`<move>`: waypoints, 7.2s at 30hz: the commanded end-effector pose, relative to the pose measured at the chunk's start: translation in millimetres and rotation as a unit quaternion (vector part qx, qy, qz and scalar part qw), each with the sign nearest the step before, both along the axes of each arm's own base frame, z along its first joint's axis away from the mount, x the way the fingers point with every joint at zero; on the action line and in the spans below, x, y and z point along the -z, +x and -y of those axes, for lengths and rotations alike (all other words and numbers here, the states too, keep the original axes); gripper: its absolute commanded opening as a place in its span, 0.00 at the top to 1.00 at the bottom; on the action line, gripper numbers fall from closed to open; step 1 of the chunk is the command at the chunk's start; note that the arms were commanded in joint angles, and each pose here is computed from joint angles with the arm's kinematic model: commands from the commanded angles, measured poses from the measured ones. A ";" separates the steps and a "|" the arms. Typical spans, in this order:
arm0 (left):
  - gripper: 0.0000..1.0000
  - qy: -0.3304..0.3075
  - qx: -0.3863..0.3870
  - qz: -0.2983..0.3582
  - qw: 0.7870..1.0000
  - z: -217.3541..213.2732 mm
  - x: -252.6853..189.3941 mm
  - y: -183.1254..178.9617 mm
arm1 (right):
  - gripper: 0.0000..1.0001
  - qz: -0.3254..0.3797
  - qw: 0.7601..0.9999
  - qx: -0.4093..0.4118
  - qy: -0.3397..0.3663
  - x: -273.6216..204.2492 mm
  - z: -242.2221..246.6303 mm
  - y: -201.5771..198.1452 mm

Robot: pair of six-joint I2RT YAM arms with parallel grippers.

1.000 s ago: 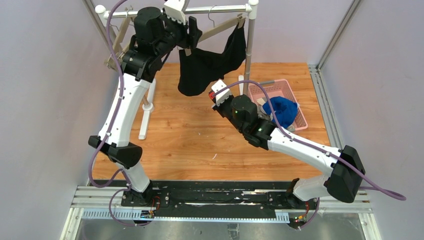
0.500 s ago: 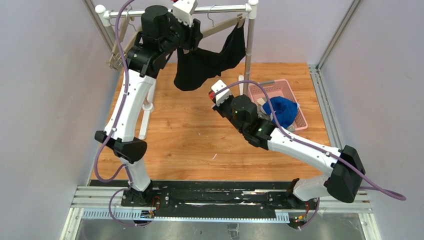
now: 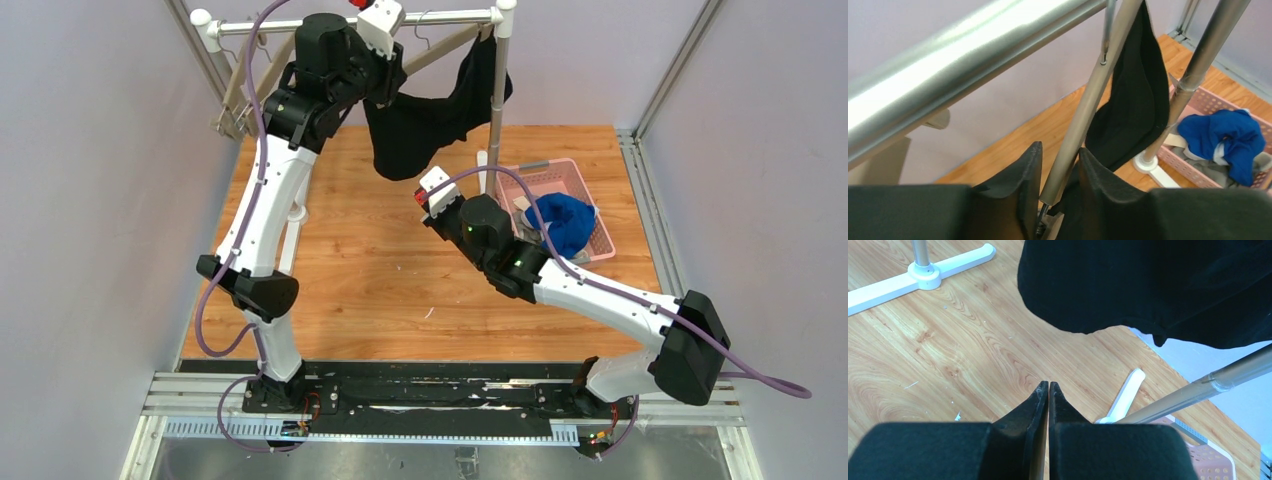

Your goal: Remove the underwear clipped to the hanger

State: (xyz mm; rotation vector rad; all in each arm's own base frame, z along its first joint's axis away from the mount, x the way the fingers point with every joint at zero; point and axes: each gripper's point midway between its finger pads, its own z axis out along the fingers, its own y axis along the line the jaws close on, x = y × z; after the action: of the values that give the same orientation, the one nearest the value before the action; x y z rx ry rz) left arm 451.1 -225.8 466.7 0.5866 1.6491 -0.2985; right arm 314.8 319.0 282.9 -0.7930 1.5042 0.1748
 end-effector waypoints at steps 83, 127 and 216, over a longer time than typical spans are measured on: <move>1.00 -0.009 0.253 -0.183 0.950 -23.0 145.7 -258.6 | 0.33 -0.139 0.906 -0.389 0.089 -54.1 81.2 -92.6; 1.00 0.005 0.312 -0.197 0.929 -20.3 151.0 -282.2 | 0.47 -0.175 0.881 -0.425 0.111 -50.2 68.3 -76.1; 1.00 -0.326 0.356 -0.120 0.868 80.0 63.3 -236.5 | 0.41 0.005 0.789 -0.377 0.485 -172.5 78.0 -66.3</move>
State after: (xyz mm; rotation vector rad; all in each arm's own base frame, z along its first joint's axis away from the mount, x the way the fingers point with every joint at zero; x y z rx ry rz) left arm 214.2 -304.1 378.8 0.6277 1.4851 -1.4687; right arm 260.1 237.7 439.0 -0.4307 0.8713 1.4142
